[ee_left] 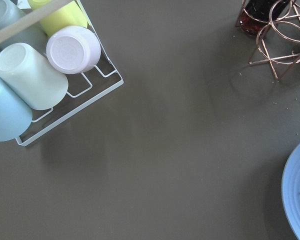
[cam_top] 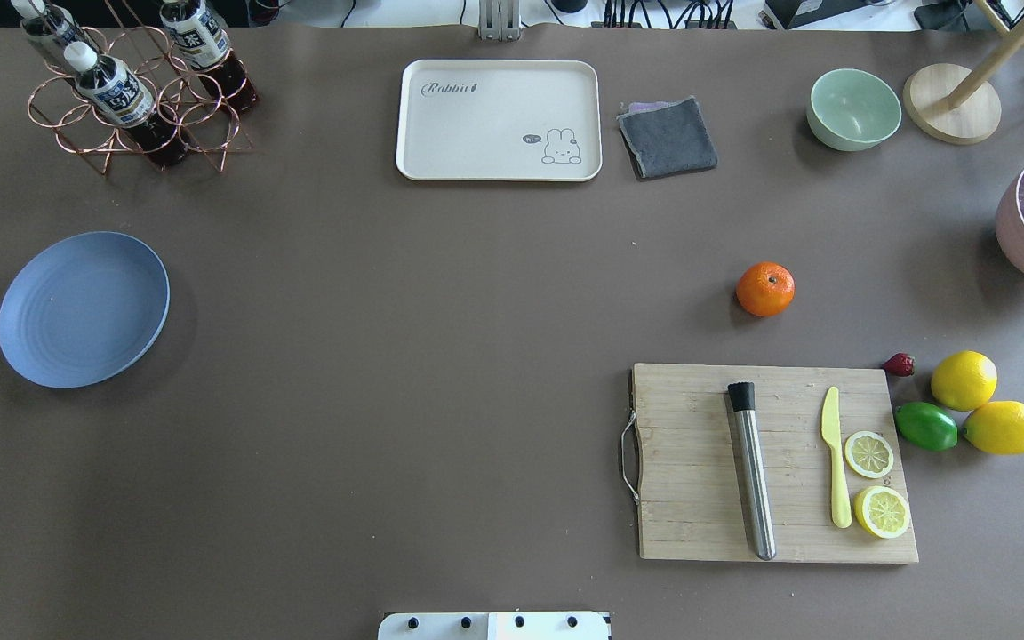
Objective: Pick orange to plate
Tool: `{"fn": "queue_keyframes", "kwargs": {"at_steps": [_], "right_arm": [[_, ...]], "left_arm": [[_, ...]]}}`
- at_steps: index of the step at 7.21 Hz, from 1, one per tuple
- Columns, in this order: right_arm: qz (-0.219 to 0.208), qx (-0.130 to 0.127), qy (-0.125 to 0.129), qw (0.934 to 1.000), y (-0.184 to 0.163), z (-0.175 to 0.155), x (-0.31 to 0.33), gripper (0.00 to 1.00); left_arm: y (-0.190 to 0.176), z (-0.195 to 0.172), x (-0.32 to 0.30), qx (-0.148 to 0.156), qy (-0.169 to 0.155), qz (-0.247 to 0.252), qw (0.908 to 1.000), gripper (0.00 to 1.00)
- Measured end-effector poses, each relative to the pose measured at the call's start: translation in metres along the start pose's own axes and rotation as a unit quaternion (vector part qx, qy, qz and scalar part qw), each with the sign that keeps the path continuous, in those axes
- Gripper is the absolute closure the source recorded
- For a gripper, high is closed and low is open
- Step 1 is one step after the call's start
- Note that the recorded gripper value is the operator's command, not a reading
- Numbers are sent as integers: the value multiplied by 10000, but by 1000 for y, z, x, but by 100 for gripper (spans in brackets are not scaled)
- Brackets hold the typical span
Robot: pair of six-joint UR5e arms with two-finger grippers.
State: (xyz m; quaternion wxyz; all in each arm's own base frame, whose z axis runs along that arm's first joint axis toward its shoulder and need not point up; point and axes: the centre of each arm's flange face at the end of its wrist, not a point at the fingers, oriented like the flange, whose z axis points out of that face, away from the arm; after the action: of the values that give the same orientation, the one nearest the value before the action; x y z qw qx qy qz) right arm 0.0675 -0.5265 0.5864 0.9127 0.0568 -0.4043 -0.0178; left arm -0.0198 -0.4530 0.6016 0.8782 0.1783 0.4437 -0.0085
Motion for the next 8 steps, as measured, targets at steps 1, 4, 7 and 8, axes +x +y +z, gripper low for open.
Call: {"fn": "queue_keyframes", "kwargs": {"at_steps": [1,4,7,8], "right_arm": [[37,6,-15,10000,-3,1,-5,0],[312,245,-85,9992,-13,12,-32,0],[524,367,-246,9976,-19,41,-80,0],[572,395,-297,9971,-21,50,-96,0]], "left_arm": [[5,17,17,34,251,-203,9995,2],[20,83,43,5,208,-707,9973,2],[23,140,46,-46,79,-547,9985,2],[26,155,49,-76,60,-460,9989,2]]}}
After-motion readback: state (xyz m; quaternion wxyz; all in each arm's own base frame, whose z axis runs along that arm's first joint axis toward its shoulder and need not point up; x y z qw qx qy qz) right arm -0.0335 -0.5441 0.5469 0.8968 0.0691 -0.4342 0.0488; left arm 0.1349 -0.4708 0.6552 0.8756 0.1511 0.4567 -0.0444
